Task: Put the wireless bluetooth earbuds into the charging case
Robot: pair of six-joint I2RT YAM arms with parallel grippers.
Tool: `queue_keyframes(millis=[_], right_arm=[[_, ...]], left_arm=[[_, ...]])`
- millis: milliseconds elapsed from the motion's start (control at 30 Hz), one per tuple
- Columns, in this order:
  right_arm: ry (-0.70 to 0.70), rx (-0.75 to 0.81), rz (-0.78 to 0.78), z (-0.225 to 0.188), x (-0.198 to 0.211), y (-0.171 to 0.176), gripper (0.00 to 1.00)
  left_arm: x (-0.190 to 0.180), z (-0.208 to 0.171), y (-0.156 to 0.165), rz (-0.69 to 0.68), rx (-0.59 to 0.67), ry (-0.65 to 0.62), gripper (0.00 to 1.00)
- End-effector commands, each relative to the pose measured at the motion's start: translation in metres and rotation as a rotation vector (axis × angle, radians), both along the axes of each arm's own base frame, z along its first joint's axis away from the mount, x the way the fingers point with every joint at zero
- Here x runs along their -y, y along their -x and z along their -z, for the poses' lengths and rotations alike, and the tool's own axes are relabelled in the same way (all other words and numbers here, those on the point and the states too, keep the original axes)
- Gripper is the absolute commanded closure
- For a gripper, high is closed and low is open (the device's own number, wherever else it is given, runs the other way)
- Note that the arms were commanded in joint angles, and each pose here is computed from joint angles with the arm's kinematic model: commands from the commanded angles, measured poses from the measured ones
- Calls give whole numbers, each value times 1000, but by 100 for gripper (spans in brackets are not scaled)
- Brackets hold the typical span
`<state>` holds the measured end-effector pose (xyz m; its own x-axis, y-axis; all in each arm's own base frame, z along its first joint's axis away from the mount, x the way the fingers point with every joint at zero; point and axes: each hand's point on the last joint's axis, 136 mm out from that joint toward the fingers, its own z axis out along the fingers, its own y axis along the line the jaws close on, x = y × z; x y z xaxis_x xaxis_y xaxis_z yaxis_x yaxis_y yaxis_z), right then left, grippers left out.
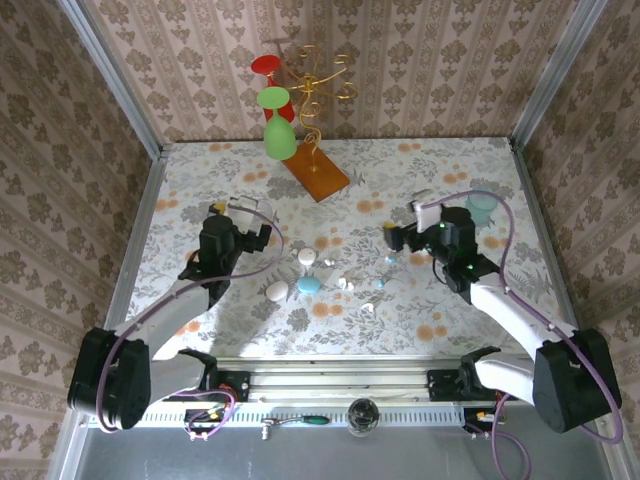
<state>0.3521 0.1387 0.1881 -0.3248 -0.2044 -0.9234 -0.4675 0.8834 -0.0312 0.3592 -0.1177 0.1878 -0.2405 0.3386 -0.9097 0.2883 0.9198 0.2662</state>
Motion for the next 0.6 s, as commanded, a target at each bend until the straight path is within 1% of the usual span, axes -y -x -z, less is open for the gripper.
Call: queue_keyframes(millis=[0,67,167,200,300,333,400,500,567], right_arm=[[130,-89,-384,24,-68,45,0],[152,-104,-489,30,-97,58,0],[189,-147,-606,39,-133,71,0],[203,-155,-639,40,-145,75,0],[232,-241,-683,56,-173,80,1],[246,-281,-679,61,-180,80,2],[280,-348,-622,69,-189,72,5],[356,-463,-538,83,-197,66,10],[418,-537,-508,92,-201,66,12]], left_arm=[[9,1,13,35,-83,31,0],[12,0,17,45,-98,53,0],[5,-1,19,8,-118,82,0],[1,-2,20,-12,-122,100,0],[-9,-4,22,-51,-130,160,0],[-14,-5,23,-65,-124,185,0],[-24,-8,25,-92,-112,226,0],[-42,-12,29,-144,-91,277,0],[-55,-15,33,-182,-76,300,0]])
